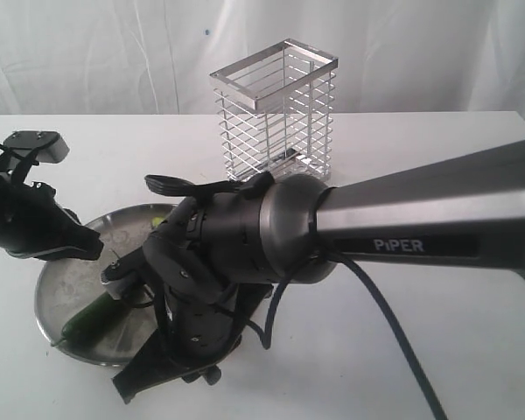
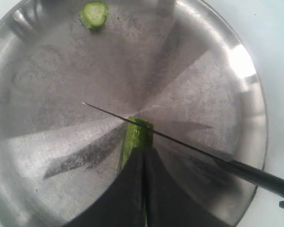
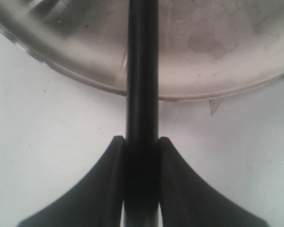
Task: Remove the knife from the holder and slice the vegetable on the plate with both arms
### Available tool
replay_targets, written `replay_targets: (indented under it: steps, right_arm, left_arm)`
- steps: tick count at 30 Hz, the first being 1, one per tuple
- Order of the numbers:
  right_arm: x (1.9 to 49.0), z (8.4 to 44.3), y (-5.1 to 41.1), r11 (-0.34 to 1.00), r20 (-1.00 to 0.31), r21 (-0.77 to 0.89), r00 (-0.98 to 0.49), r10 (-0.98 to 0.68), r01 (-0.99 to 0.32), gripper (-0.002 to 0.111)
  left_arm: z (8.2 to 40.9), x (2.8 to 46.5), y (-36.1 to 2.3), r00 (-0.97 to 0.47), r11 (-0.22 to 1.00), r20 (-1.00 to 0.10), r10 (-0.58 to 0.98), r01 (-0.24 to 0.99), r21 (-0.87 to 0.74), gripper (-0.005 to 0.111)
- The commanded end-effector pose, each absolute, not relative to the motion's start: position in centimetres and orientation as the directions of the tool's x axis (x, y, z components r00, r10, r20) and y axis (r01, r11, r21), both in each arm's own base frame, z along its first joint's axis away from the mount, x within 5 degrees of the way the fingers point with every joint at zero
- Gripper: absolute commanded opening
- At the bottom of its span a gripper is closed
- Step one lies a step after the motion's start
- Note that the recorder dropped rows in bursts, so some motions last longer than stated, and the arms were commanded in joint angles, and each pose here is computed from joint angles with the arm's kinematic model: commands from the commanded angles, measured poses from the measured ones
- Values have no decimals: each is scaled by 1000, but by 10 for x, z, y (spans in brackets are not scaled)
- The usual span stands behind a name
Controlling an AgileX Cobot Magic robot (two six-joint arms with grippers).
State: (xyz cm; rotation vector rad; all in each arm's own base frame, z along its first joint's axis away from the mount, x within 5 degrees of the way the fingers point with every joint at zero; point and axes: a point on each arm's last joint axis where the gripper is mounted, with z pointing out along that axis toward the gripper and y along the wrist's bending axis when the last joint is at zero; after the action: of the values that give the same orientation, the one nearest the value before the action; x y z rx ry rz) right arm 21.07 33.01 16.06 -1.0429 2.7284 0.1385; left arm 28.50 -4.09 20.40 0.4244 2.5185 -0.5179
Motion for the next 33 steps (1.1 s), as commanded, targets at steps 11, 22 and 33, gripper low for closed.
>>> replay_targets:
  steps: [11,22,33]
  right_arm:
    - [211,160,330,730,-225,-1,-711,-666,-683,0]
    - [211,160,330,727,-225,-2,-708,-669,-687,0]
    - [211,160,330,730,-225,-1,-711,-666,-683,0]
  left_arm:
    - [204,291,-41,-795,896,-586,159,365,-253,0]
    - [190,302,-50,-775,849,-616,138,413,-330,0]
    - [187,305,-51,-764,841,-631,136,426,-334,0]
